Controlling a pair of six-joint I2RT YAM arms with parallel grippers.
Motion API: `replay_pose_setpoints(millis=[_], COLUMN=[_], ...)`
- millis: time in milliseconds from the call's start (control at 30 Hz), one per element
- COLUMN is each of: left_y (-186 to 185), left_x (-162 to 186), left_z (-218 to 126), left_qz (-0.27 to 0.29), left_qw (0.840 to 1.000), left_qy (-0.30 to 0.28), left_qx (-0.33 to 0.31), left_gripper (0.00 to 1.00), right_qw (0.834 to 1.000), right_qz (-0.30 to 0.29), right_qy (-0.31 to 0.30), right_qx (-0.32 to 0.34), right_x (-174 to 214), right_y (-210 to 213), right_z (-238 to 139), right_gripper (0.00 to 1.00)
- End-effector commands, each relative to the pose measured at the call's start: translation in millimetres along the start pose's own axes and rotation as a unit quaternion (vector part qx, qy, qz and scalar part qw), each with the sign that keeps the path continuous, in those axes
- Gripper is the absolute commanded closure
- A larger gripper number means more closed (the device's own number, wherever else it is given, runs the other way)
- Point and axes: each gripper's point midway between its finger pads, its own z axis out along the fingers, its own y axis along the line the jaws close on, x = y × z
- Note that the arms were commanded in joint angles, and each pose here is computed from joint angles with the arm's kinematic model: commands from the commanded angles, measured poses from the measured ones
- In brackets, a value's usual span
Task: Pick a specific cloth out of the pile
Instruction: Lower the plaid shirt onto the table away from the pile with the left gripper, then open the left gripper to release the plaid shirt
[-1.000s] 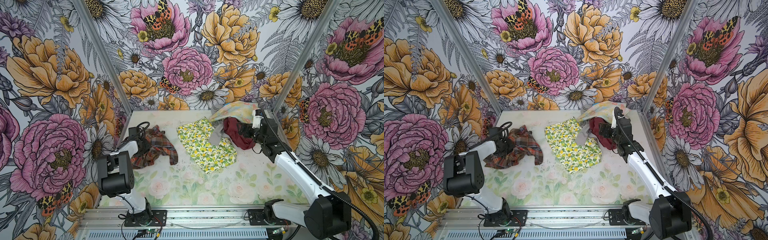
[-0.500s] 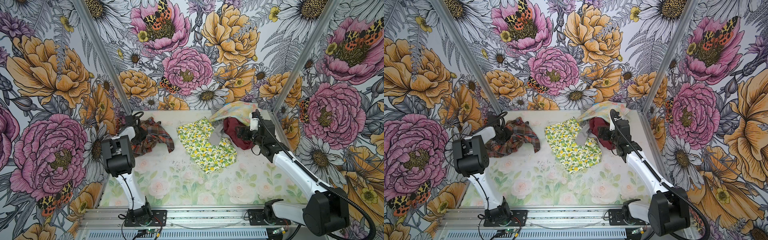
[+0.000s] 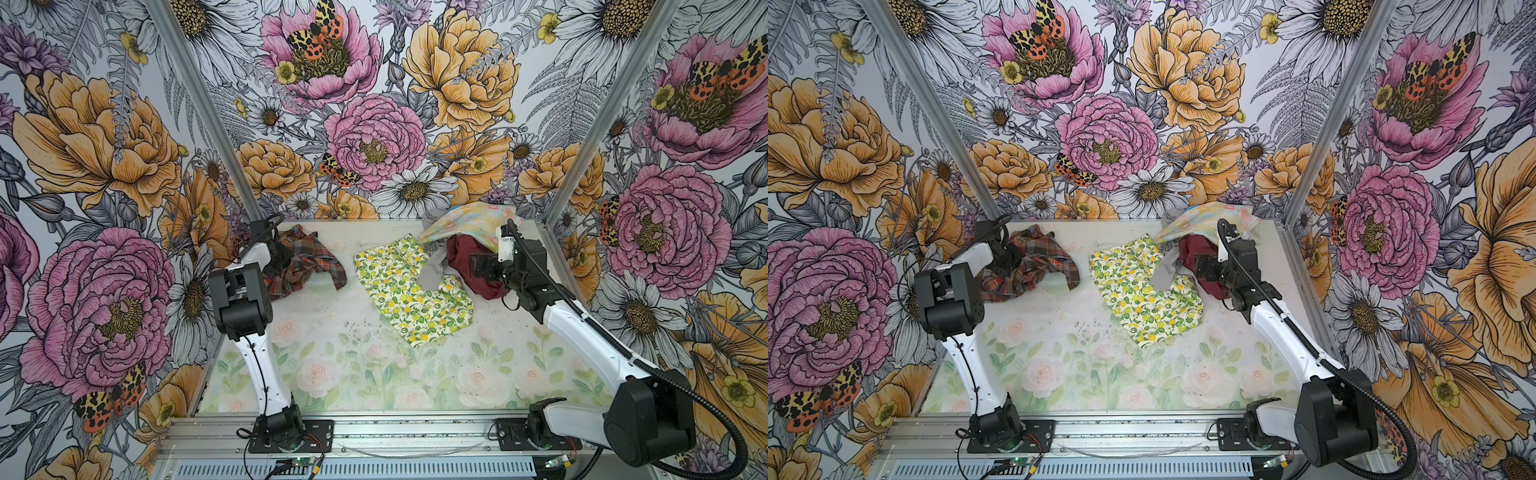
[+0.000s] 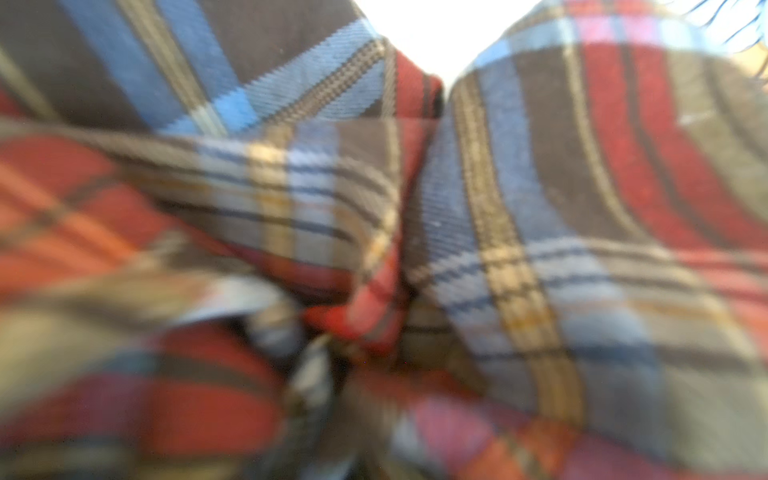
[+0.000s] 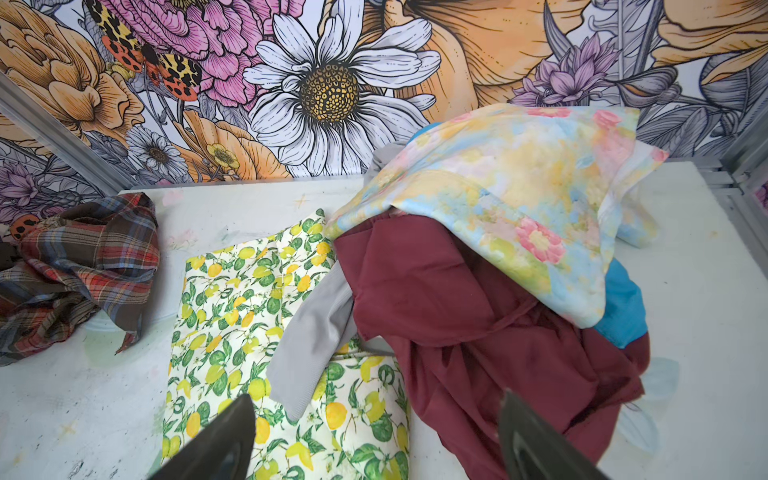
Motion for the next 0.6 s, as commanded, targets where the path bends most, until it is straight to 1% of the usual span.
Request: replay_pose_setpoints(millis=[0, 33, 100, 200, 267, 333, 467, 500, 567], left_y=[7.8, 4.0, -3.0, -12.2, -17.6, -21.3, -26.8, -31.3, -36.5], left_x=[3.9, -0.2, -11.1, -26.3, -31.2, -33.4, -30.9, -32.7, -28.6], left_z=[-15.5, -23.8, -43.9, -73.1, -88.0, -100.6, -123.3, -138.6, -150.2], left_qz=[0.036, 0.044, 0.062, 0.079, 0.09, 0.096, 0.119, 0.127, 0.143], left_qw=[0.999, 0.998, 0.996, 0.992, 0.99, 0.989, 0.984, 0.981, 0.978], left_qy=[-0.01, -0.02, -0.048, -0.087, -0.102, -0.112, -0.129, -0.143, -0.15], left_qx=[-0.034, -0.032, -0.034, -0.034, -0.03, -0.023, -0.02, -0.013, -0.006], left_gripper=[0.57, 0.54, 0.43, 0.36, 0.23, 0.18, 0.04, 0.03, 0.01], right_qw=[1.0, 1.0, 1.0, 0.999, 0.999, 0.998, 0.997, 0.997, 0.997], right_qz=[0.0, 0.002, 0.006, 0.009, 0.012, 0.014, 0.015, 0.015, 0.014], right_qy=[-0.02, -0.021, -0.024, -0.034, -0.04, -0.047, -0.061, -0.064, -0.069], right_qx=[-0.007, -0.011, -0.018, -0.026, -0.03, -0.035, -0.038, -0.039, -0.038], right_x=[-18.0, -19.2, -22.3, -29.7, -34.1, -38.8, -46.5, -48.1, -51.3], right_y=[5.5, 7.2, 10.7, 14.4, 16.8, 19.0, 21.7, 22.4, 22.6], right_z=[-2.9, -3.8, -5.6, -11.1, -14.8, -19.3, -28.1, -30.0, -33.3], right_gripper=[0.08, 0.08, 0.08, 0.08, 0.08, 0.08, 0.08, 0.07, 0.07])
